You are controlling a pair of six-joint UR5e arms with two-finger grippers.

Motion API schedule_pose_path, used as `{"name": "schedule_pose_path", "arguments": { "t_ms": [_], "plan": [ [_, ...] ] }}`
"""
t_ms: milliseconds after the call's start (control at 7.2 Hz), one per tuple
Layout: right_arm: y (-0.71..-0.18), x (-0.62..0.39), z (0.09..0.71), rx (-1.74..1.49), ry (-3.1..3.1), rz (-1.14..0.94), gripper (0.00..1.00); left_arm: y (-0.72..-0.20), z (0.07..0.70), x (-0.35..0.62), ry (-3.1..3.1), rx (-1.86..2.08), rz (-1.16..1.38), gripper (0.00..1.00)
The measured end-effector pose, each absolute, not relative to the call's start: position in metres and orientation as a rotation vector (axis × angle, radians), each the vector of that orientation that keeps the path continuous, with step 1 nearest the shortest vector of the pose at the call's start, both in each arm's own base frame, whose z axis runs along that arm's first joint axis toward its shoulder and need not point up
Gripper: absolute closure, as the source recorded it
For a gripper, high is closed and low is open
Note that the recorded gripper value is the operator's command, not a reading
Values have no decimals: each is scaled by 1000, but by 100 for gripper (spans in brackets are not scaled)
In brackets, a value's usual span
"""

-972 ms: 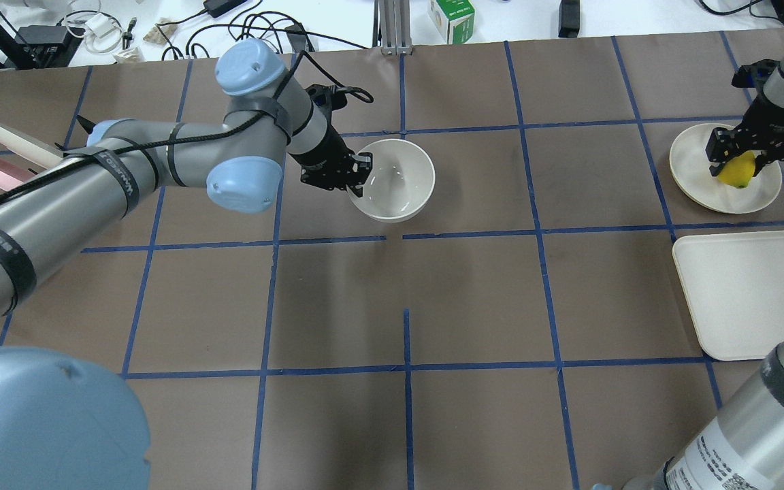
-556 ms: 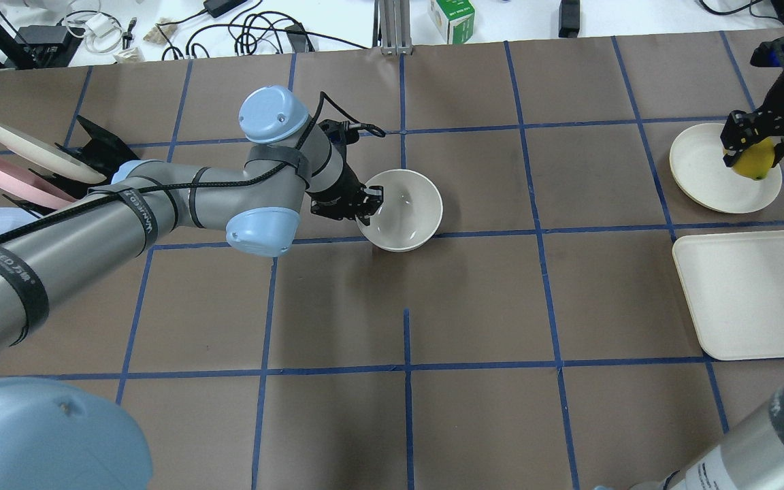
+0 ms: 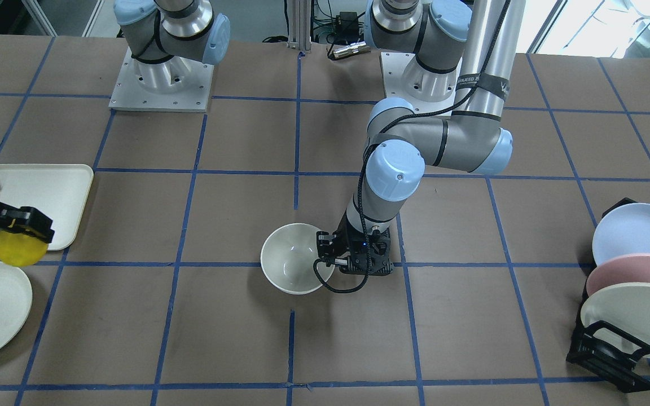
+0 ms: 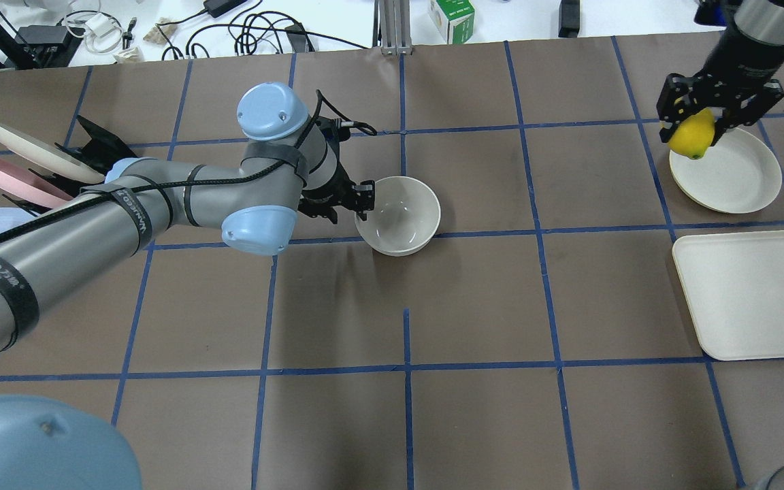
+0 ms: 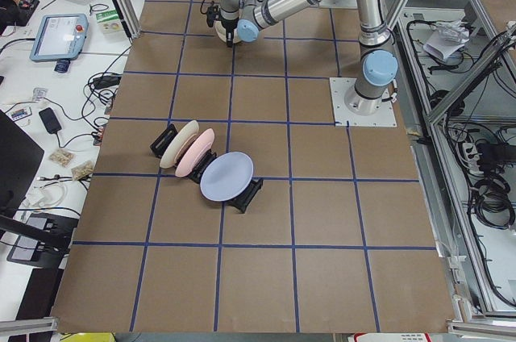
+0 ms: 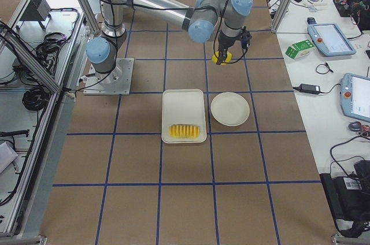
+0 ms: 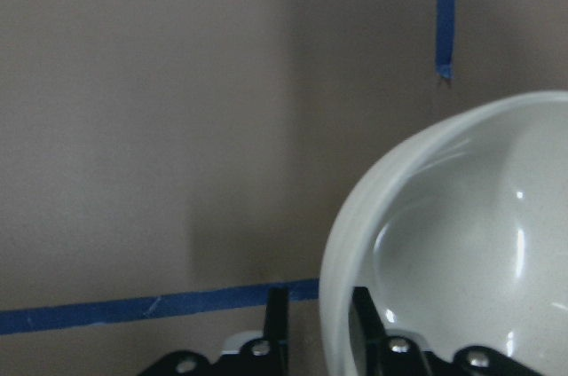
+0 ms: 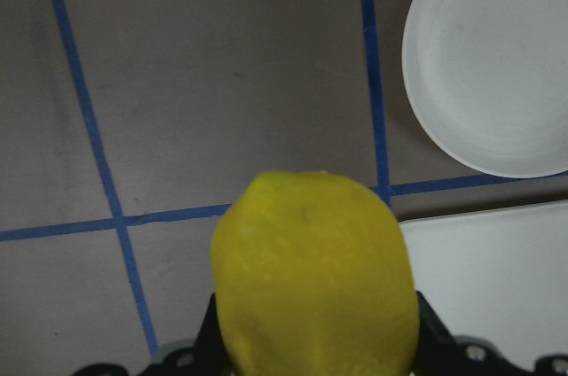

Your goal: Place bowl and put lemon in it

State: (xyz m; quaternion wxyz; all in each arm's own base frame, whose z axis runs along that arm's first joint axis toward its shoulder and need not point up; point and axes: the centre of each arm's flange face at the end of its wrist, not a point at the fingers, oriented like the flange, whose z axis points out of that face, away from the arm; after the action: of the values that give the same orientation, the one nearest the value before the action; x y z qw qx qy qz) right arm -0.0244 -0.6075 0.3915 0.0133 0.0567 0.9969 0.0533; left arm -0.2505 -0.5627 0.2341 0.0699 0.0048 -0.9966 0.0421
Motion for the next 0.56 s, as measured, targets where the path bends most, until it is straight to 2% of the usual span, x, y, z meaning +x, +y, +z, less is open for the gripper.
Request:
{"name": "schedule_pose_path", "arguments": {
  "t_ms": [556],
  "plan": [
    [-581, 166, 400, 229, 3116, 136, 100, -560, 397, -200, -3060, -67, 38, 0]
  ]
}}
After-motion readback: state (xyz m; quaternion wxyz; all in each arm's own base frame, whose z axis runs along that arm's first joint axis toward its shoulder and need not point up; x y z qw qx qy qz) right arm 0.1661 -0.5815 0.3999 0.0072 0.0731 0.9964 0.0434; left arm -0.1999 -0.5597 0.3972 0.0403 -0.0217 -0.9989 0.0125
